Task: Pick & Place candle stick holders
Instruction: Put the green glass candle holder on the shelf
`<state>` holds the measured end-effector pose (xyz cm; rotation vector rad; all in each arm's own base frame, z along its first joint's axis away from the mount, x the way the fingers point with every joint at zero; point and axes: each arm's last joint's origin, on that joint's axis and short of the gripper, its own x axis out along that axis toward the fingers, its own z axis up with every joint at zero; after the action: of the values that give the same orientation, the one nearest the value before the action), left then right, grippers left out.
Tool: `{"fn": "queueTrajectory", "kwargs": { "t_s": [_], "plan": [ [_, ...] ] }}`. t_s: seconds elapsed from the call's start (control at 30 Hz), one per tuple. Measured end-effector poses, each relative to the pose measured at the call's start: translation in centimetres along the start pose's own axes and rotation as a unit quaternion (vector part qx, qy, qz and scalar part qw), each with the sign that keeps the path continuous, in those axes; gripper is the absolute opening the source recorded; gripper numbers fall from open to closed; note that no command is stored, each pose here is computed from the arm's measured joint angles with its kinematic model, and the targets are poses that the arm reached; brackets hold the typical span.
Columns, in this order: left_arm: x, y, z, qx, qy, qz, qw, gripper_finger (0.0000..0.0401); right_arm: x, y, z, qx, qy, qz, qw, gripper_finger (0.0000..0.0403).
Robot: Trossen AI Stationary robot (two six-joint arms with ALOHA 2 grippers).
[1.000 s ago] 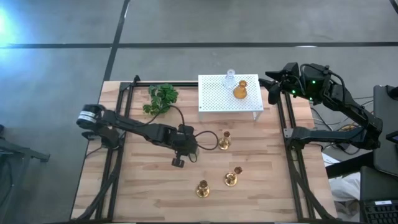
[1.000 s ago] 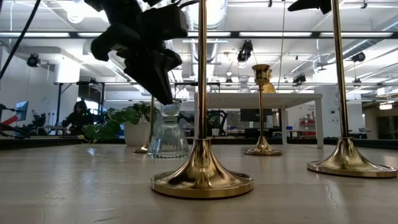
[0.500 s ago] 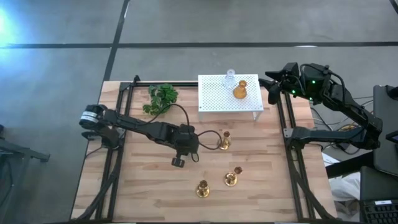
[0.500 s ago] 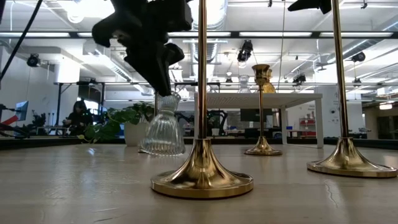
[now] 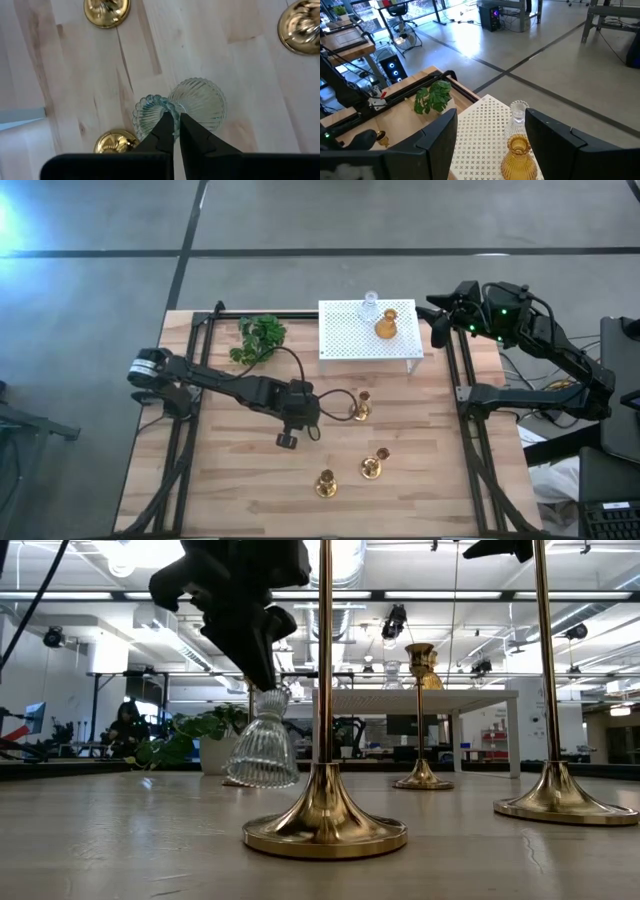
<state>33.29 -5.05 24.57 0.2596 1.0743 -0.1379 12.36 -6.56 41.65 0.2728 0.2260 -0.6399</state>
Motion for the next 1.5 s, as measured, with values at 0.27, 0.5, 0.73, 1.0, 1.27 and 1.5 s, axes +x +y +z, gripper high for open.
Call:
{"fn": "queueTrajectory", "kwargs": {
  "t_s": [0.27,0.5,0.73,1.0,1.27,1.5],
  "plan": [
    [-1.6,0.3,1.0,-0.001,0.0,0.003,1.0,0.0014,0.0,0.0,0.0,0.0,0.0,0.0,1.0,0.0224],
    [-5.6,1.4,3.3,0.014,-0.023,0.034,0.999,0.0014,0.0,0.1,0.0,-0.001,0.003,0.012,1.0,0.0224],
    [-9.7,4.2,4.9,0.014,-0.05,0.096,0.994,0.0014,0.0,0.5,-0.1,0.002,0.018,0.082,0.996,0.0224],
    [-13.6,8.7,5.7,-0.02,-0.105,0.152,0.983,0.0014,1.3,1.8,-1.1,0.014,0.019,0.18,0.983,0.0224],
    [-17.9,11.2,6.4,-0.048,-0.185,0.181,0.965,0.0014,4.5,4.4,-3.2,-0.015,0.019,0.243,0.97,0.0224],
    [-19.0,11.6,6.7,-0.046,-0.209,0.19,0.958,0.0014,7.9,6.8,-3.3,-0.035,0.025,0.251,0.967,0.0224]
  ]
}}
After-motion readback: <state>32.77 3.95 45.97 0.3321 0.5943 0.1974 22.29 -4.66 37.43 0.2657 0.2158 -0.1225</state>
